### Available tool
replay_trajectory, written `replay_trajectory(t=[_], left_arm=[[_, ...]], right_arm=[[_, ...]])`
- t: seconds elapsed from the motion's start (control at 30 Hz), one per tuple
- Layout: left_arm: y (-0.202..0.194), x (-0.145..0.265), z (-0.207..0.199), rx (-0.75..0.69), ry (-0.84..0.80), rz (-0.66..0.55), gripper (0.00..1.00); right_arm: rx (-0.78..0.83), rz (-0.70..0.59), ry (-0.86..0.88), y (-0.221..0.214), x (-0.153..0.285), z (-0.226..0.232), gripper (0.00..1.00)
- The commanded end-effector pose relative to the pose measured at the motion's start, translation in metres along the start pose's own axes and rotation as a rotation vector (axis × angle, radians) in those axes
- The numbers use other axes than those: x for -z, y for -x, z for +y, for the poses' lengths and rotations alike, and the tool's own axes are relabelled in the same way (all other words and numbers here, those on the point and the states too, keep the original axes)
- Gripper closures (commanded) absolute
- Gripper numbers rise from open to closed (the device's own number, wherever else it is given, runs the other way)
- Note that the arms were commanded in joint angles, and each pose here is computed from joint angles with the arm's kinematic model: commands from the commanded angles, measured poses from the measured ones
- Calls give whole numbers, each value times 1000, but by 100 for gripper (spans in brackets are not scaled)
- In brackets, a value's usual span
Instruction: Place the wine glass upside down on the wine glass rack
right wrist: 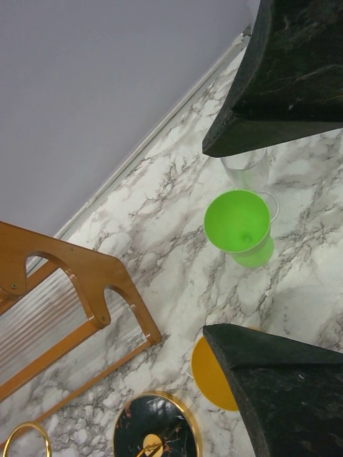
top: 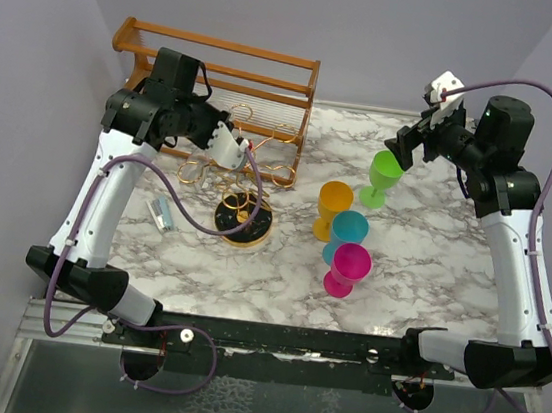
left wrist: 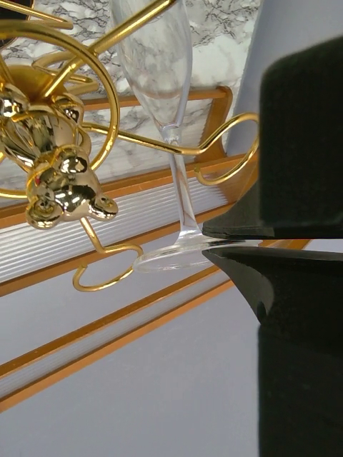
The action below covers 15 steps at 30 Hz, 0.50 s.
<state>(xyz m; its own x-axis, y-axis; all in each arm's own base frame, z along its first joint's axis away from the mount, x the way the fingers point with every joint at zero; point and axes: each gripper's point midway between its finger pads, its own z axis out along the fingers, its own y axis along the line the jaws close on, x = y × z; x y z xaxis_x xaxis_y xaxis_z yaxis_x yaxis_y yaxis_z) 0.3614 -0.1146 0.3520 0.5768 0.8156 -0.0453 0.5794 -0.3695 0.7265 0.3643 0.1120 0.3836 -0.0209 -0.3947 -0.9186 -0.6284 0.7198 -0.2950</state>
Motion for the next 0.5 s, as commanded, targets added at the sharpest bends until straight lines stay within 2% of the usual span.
replay_trajectory(t=[0.0,0.2,0.47], left_arm=[[20,10,1,-71,-2,-88,100],[28,13,-2,-82,-10,-121,100],[22,24,-3,-69,-10,-73,100]], right_arm=[[26,-32,-10,8,5,-1,0],[31,-30,-19,7,7,-2,1],[33,-31,-20,7,8,-1,0]])
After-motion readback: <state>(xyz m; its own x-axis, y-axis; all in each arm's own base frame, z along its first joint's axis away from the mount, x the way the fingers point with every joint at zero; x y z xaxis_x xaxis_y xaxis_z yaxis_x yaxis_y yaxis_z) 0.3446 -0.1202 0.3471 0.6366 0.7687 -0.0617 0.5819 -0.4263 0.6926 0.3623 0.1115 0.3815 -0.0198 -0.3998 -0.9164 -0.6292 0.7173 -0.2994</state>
